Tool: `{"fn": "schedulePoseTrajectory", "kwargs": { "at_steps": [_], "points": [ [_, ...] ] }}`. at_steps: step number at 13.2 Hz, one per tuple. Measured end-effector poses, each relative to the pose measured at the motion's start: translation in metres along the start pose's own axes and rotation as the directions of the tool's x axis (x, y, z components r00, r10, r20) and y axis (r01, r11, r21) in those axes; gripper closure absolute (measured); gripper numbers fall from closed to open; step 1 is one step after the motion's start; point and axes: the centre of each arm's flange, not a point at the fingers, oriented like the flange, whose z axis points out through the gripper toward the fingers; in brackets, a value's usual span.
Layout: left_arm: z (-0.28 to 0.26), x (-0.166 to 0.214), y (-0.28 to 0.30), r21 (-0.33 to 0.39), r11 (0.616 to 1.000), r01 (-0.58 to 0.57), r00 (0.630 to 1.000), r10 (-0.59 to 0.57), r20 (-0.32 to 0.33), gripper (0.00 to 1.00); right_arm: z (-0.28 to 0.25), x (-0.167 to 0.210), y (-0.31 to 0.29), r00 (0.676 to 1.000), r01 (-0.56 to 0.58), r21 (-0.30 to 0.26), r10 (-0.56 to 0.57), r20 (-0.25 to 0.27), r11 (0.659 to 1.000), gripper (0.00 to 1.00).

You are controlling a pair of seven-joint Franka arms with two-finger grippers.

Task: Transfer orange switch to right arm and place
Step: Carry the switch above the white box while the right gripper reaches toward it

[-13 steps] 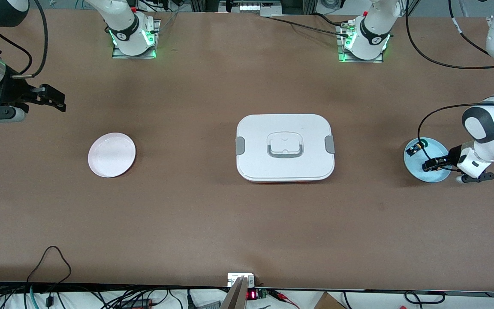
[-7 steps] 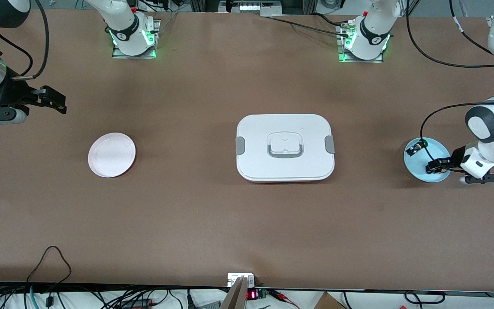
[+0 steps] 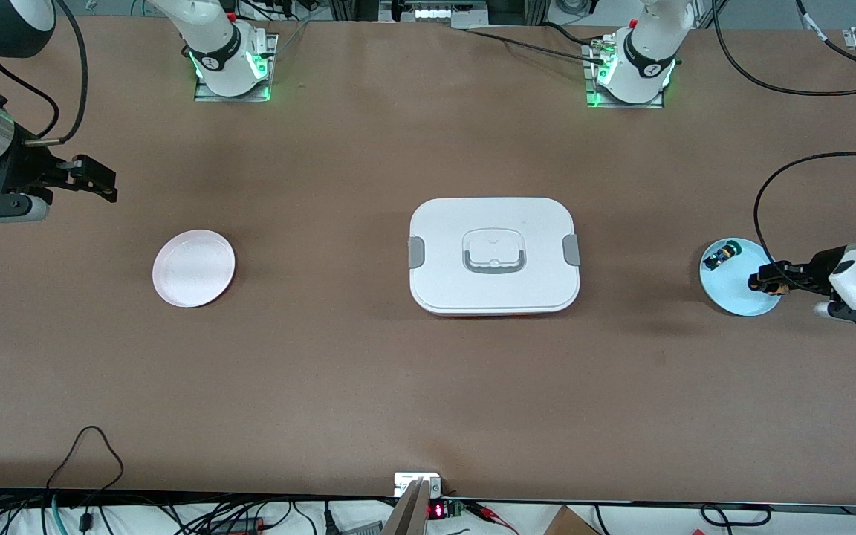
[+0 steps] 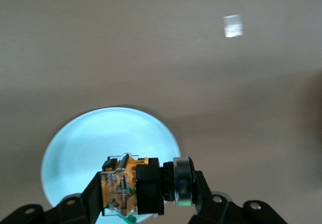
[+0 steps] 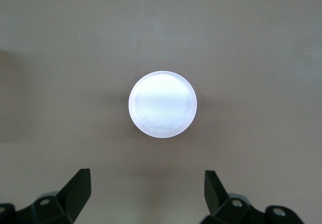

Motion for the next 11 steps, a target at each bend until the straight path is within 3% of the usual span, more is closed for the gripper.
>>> {"fn": "schedulePoseTrajectory", "kwargs": {
  "at_steps": [3,6,8,11],
  "points": [
    [0.001,0.010,0.039,-0.170,0.980,-0.105,0.994,0.105,-0.011,0.27,0.000,0.000,0.000,1.000,0.000,0.000,0.000,-0.001,1.000,0.00],
    [0.010,0.012,0.080,-0.387,0.887,-0.251,0.967,0.246,-0.063,0.27,-0.001,0.000,0.000,1.000,0.000,0.001,0.000,-0.001,1.000,0.00],
    [0.011,0.014,0.102,-0.509,0.784,-0.356,0.934,0.322,-0.157,0.27,0.000,0.000,-0.002,1.000,-0.002,0.020,0.002,-0.001,1.000,0.00],
    [0.015,0.023,0.147,-0.606,0.575,-0.550,0.834,0.416,-0.362,0.27,0.000,-0.002,-0.009,1.000,0.004,0.080,-0.005,0.013,0.997,0.00]
  ]
}}
